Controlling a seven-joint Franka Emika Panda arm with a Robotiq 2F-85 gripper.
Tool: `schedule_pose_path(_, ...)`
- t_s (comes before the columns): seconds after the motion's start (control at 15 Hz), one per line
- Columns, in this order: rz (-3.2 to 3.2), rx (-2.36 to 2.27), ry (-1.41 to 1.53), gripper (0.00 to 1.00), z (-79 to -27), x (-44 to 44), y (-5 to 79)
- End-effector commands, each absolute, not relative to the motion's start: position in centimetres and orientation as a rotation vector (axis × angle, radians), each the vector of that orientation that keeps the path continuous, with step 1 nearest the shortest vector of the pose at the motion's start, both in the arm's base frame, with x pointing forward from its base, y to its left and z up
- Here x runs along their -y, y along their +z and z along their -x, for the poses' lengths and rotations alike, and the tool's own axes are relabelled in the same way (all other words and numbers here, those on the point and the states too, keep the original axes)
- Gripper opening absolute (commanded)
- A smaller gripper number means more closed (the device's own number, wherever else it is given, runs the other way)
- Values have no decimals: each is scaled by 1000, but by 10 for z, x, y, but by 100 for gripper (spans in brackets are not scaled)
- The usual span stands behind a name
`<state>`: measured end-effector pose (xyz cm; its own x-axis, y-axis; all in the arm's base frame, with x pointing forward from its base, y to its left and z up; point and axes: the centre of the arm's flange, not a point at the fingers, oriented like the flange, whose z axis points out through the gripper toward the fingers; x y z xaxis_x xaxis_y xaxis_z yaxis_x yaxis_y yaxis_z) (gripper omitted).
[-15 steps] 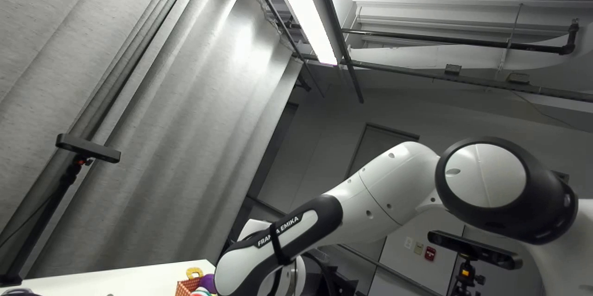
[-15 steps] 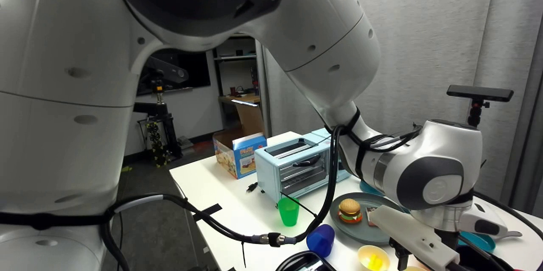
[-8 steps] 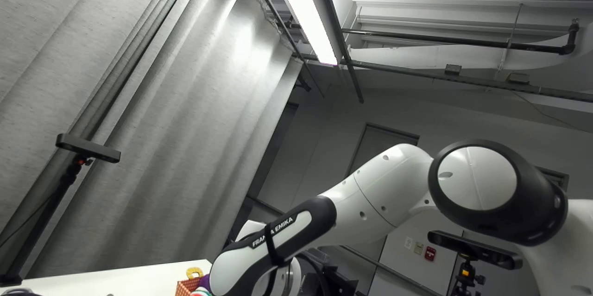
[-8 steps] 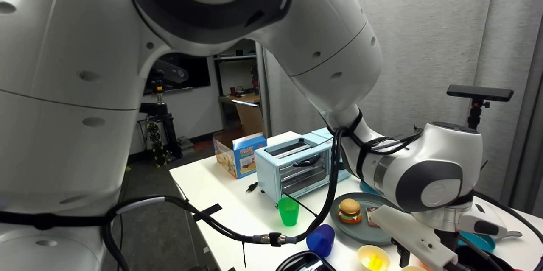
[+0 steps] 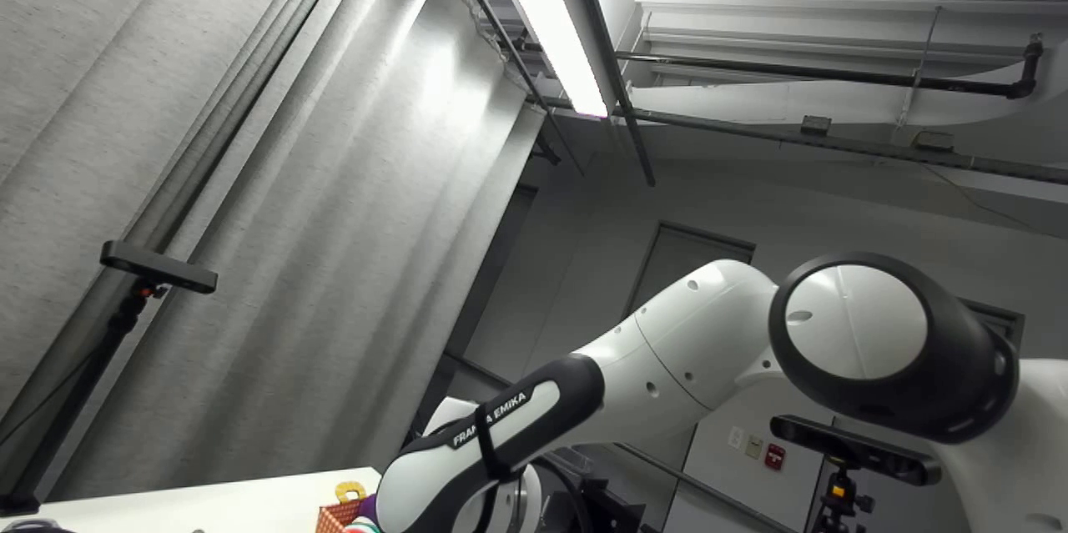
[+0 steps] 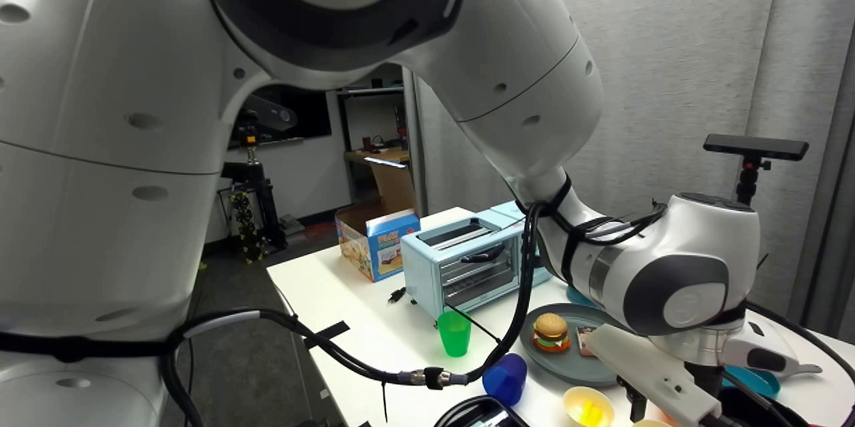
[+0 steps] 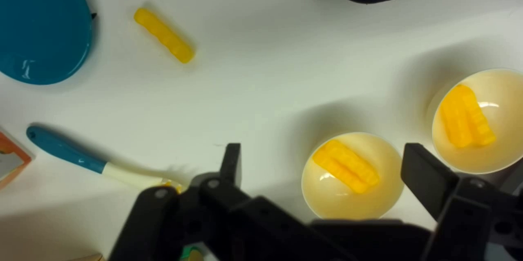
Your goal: Pour the content from the two small white bowls into the pot
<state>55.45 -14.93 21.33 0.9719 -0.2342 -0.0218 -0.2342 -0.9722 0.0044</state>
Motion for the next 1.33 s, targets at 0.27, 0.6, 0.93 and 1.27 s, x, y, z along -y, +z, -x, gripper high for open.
schedule_pose_path(0.27,-3116,373,-24,100,-558,150,210)
schedule_pose_path(0.6,-3103,371,8,100,-577,146,196)
schedule_pose_path(0.93,-3094,405,31,100,-595,144,182)
schedule_pose_path(1.27,-3084,458,13,100,-608,155,161)
